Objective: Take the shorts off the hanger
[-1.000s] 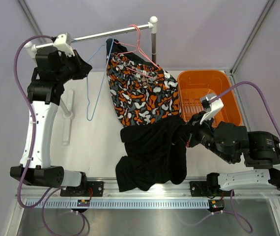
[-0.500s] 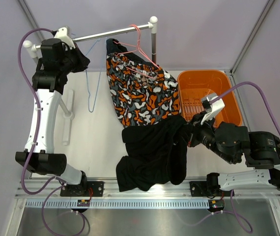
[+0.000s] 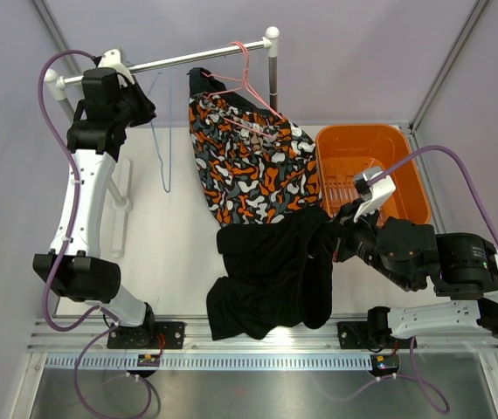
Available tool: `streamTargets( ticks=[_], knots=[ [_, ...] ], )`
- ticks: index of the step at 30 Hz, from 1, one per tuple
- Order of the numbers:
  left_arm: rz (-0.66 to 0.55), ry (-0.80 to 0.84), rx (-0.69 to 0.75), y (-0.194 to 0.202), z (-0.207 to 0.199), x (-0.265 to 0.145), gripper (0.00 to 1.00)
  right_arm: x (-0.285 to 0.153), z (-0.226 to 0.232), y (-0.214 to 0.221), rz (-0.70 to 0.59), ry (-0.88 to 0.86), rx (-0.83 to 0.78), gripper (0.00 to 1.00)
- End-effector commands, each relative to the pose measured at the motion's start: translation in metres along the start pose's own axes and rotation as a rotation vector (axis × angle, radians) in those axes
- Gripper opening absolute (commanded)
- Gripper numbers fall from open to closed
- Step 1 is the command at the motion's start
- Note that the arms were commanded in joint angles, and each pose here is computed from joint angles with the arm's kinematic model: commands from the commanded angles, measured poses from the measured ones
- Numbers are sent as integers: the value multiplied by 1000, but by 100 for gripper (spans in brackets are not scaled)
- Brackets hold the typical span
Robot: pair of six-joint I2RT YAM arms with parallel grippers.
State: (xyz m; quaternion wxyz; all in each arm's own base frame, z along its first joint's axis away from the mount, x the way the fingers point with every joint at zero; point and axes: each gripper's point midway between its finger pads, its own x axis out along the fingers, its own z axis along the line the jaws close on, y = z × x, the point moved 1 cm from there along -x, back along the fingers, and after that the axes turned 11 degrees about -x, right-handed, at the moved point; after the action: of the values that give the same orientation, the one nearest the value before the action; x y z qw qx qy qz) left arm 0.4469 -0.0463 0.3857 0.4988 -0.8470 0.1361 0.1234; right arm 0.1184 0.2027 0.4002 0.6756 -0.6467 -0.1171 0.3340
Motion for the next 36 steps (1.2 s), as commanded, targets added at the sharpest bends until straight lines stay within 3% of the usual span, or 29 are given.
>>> streamTargets(
  ticks=[1, 5, 10, 12, 22, 28, 36],
  knots=[
    [-62, -19, -19, -10, 7, 2, 10, -1, 0, -12, -44, 12, 58, 0],
    [-79, -12, -24, -6, 9, -7, 15, 0, 1, -12, -40, 14, 60, 0],
    [-88, -12, -22, -5, 10, -18, 31, 2, 2, -10, -36, 21, 57, 0],
    [-113, -4, -20, -11, 7, -30, 32, 3, 3, -10, -34, 22, 56, 0],
    [-246, 12, -12, -34, -2, -95, 63, 5, 5, -12, -33, 22, 55, 0],
    [-351, -55, 36, -40, -5, -130, 69, 6, 6, -16, -39, 31, 45, 0],
    [-375, 99, 93, -13, -52, -180, 70, 13, 8, -51, -111, 91, -40, 0]
  ],
)
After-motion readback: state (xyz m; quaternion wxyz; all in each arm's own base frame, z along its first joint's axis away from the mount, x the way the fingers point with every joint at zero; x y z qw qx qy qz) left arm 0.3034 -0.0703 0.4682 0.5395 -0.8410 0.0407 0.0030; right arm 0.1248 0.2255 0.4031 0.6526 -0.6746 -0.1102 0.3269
